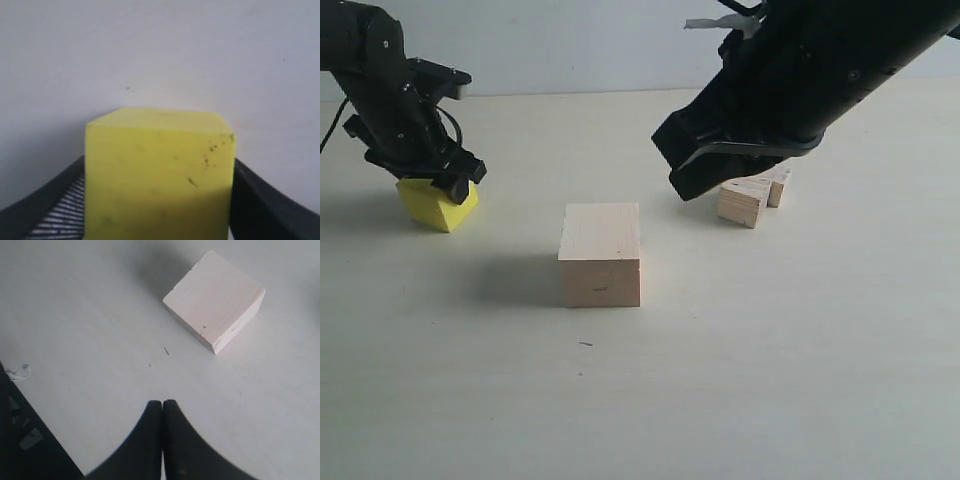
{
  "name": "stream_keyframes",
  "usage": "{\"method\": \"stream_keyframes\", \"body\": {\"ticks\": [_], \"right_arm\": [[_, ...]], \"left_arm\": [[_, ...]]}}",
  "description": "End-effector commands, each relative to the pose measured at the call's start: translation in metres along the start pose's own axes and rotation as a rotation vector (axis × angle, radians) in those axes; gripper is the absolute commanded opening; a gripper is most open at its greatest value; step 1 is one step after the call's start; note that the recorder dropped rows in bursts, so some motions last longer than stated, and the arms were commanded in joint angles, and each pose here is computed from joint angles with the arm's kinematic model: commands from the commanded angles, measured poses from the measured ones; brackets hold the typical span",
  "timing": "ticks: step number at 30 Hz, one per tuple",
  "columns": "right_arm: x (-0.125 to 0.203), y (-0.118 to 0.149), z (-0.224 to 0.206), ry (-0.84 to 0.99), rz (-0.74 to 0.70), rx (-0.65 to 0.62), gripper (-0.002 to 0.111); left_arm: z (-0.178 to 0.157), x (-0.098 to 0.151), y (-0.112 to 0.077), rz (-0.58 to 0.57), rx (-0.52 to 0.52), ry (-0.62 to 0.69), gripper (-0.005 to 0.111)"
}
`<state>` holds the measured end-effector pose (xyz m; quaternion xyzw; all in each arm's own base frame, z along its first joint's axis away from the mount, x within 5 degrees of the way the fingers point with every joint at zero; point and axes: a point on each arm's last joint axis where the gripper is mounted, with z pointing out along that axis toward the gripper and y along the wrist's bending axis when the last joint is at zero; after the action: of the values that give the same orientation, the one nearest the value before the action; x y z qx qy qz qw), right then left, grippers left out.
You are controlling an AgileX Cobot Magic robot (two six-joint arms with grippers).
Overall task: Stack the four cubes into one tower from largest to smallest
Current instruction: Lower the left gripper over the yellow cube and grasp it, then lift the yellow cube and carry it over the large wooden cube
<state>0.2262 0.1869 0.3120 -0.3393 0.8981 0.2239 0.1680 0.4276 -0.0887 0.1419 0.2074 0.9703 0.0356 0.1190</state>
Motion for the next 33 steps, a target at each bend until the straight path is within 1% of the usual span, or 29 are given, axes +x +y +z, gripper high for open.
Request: {"method": "stream_keyframes", "body": {"ticks": [1, 4, 6, 8, 10, 12, 14, 19, 21, 24, 26, 29, 33], "right_arm": [[0.0, 0.0, -0.001, -0.013, -0.013, 0.003, 0.0], [0.0, -0.005, -0.001, -0.008, -0.046, 0.053, 0.0], [-0.003, -0.01, -0.002, -0.036, -0.064, 0.109, 0.0], [-0.006, -0.014, -0.002, -0.071, -0.069, 0.156, 0.0], [-0.01, -0.021, -0.006, -0.125, -0.068, 0.212, 0.0], [-0.013, -0.031, -0.01, -0.168, -0.046, 0.253, 0.0], [-0.013, -0.042, -0.016, -0.185, -0.023, 0.284, 0.0], [-0.005, -0.063, -0.03, -0.177, 0.064, 0.322, 0.0], [-0.005, -0.065, -0.033, -0.185, 0.075, 0.325, 0.0], [-0.004, -0.062, -0.033, -0.183, 0.09, 0.304, 0.0], [-0.004, -0.062, -0.032, -0.176, 0.091, 0.295, 0.0], [-0.004, -0.061, -0.032, -0.176, 0.095, 0.288, 0.0], [-0.003, -0.061, -0.032, -0.171, 0.097, 0.285, 0.0]], "left_arm": [[-0.032, -0.003, 0.001, 0.008, -0.006, -0.044, 0.0], [-0.064, -0.004, 0.003, 0.002, -0.004, -0.107, 0.0], [-0.088, -0.003, 0.0, 0.02, 0.032, -0.154, 0.0], [-0.107, -0.003, -0.005, 0.038, 0.105, -0.204, 0.0], [-0.124, -0.001, -0.013, 0.082, 0.186, -0.26, 0.0], [-0.135, 0.002, -0.022, 0.112, 0.274, -0.305, 0.0], [-0.14, 0.006, -0.026, 0.12, 0.319, -0.323, 0.0], [-0.144, 0.02, -0.029, 0.169, 0.322, -0.297, 0.0], [-0.15, 0.023, -0.03, 0.217, 0.325, -0.288, 0.0], [-0.161, 0.024, -0.034, 0.256, 0.349, -0.268, 0.0], [-0.17, 0.024, -0.04, 0.308, 0.343, -0.248, 0.0], [-0.186, 0.02, -0.051, 0.385, 0.342, -0.262, 0.0], [-0.204, 0.013, -0.065, 0.448, 0.336, -0.284, 0.0]]}}
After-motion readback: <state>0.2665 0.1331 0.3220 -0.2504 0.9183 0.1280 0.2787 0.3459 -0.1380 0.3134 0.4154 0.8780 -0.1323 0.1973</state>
